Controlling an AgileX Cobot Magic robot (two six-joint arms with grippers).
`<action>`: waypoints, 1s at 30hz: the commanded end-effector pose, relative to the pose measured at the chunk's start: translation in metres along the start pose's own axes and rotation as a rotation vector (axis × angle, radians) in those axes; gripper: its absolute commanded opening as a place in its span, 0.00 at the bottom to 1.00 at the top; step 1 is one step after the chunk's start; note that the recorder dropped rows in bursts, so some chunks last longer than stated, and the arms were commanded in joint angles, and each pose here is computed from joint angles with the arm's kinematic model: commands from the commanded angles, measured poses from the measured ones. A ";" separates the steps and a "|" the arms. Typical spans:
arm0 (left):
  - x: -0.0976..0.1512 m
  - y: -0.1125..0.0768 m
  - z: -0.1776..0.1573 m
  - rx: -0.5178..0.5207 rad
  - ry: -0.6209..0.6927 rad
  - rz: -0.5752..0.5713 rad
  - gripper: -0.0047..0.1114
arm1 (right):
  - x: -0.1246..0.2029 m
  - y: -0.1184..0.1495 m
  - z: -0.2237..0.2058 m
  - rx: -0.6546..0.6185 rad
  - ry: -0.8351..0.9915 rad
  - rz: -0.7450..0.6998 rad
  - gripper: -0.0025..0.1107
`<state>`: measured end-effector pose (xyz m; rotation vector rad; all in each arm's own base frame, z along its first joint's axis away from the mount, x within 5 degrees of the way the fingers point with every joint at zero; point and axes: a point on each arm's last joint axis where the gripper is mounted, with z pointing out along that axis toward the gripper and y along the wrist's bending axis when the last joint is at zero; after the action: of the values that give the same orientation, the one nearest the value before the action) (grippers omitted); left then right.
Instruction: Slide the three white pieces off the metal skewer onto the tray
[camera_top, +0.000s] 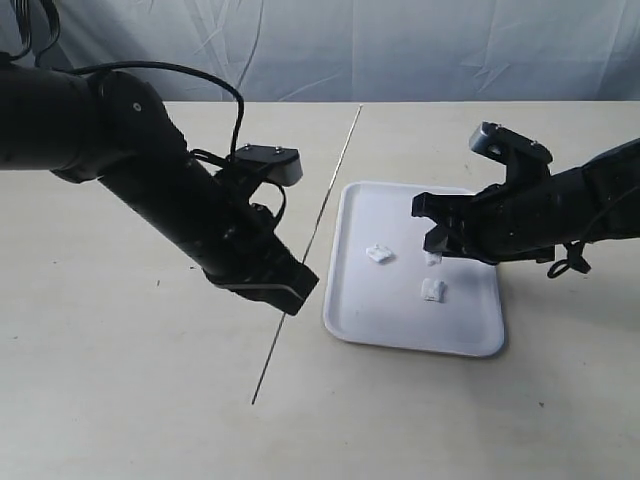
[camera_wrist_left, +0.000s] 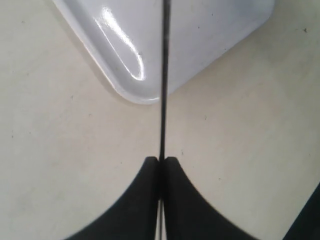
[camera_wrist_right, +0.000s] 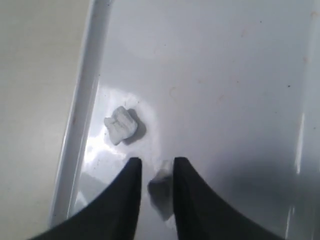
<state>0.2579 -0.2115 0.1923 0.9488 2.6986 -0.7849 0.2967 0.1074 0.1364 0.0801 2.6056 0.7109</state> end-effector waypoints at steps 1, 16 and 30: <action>-0.010 -0.002 -0.005 0.006 -0.047 -0.002 0.04 | -0.001 -0.003 0.001 0.019 -0.014 0.010 0.39; -0.034 0.001 0.040 0.066 0.064 -0.040 0.04 | -0.023 0.033 -0.073 -0.043 -0.256 -0.138 0.31; -0.086 0.000 0.068 -0.024 0.198 -0.028 0.04 | -0.015 0.050 -0.103 -0.111 -0.245 -0.217 0.31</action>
<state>0.3189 -0.2886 0.1672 1.0304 2.8454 -0.7311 0.2682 0.1012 0.2422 -0.1110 2.2956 0.7214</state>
